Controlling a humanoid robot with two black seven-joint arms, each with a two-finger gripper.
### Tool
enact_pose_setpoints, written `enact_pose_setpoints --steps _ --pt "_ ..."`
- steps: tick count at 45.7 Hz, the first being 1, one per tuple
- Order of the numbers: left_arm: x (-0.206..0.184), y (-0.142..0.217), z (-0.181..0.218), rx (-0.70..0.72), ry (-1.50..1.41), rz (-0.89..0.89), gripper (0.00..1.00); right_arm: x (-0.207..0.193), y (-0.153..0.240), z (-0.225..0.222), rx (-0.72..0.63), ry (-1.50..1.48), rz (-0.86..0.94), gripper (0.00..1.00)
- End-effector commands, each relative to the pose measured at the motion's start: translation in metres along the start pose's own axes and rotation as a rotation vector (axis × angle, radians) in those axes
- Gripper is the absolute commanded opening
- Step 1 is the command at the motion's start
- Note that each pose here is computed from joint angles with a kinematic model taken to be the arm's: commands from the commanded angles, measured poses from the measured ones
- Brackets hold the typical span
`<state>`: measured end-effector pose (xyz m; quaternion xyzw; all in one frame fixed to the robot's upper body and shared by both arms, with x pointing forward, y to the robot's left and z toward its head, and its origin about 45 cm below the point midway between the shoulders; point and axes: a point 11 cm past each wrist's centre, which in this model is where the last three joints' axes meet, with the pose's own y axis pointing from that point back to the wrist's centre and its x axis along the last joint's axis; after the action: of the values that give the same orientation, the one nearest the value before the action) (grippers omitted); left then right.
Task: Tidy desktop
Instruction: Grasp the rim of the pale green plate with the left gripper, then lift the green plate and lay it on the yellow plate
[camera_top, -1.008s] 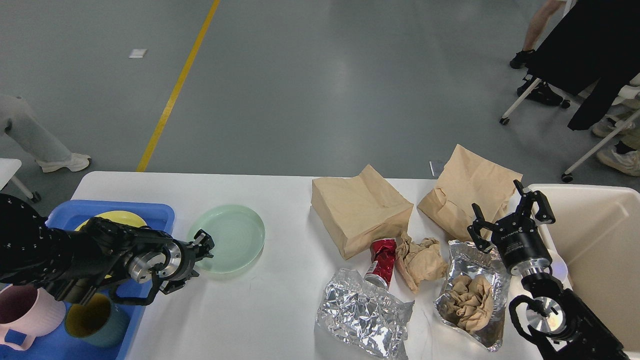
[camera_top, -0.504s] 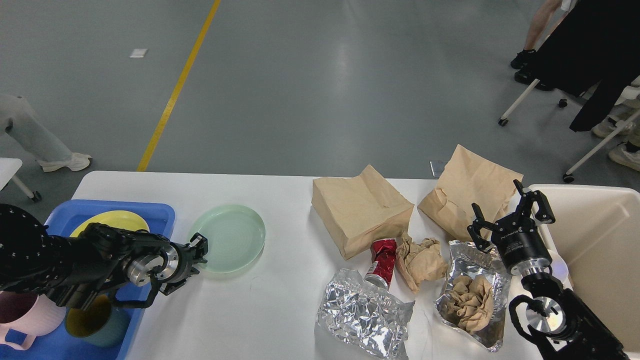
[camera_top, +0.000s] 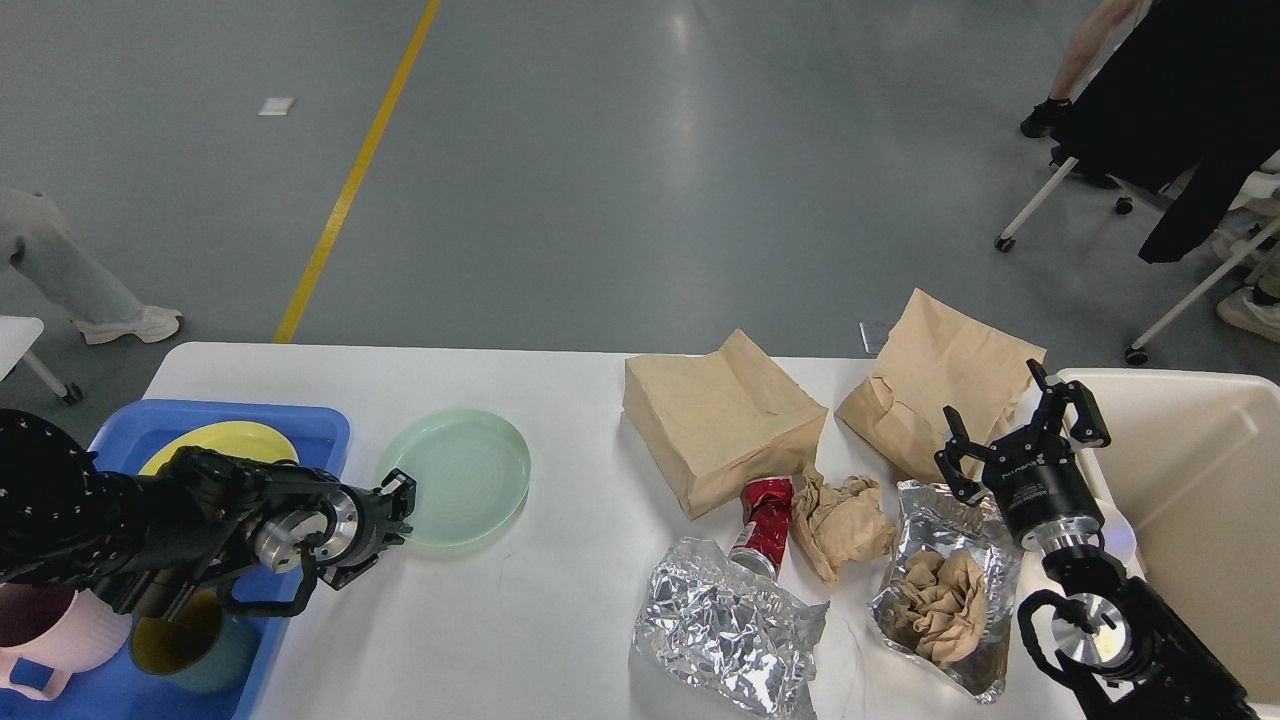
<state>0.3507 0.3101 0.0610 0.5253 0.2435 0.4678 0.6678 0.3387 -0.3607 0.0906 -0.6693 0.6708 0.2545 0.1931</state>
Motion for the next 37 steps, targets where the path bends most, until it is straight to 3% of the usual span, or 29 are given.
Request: enact_pose_setpoints --steps 1,4,24,37 --pt "0.0 0.0 -0.001 0.004 0.005 -0.002 0.06 0.0 0.0 0.0 0.0 0.0 0.0 1.0" --pt "0.0 0.0 -0.001 0.003 0.007 -0.006 0.0 0.0 0.0 0.0 -0.001 0.0 0.001 1.0" --pt "-0.004 0.006 0.007 -0.007 0.005 -0.061 0.0 0.0 0.0 0.0 -0.001 0.0 0.001 1.0" --pt "0.018 0.064 0.033 -0.031 -0.009 -0.094 0.0 0.0 0.0 0.0 -0.001 0.0 0.001 1.0"
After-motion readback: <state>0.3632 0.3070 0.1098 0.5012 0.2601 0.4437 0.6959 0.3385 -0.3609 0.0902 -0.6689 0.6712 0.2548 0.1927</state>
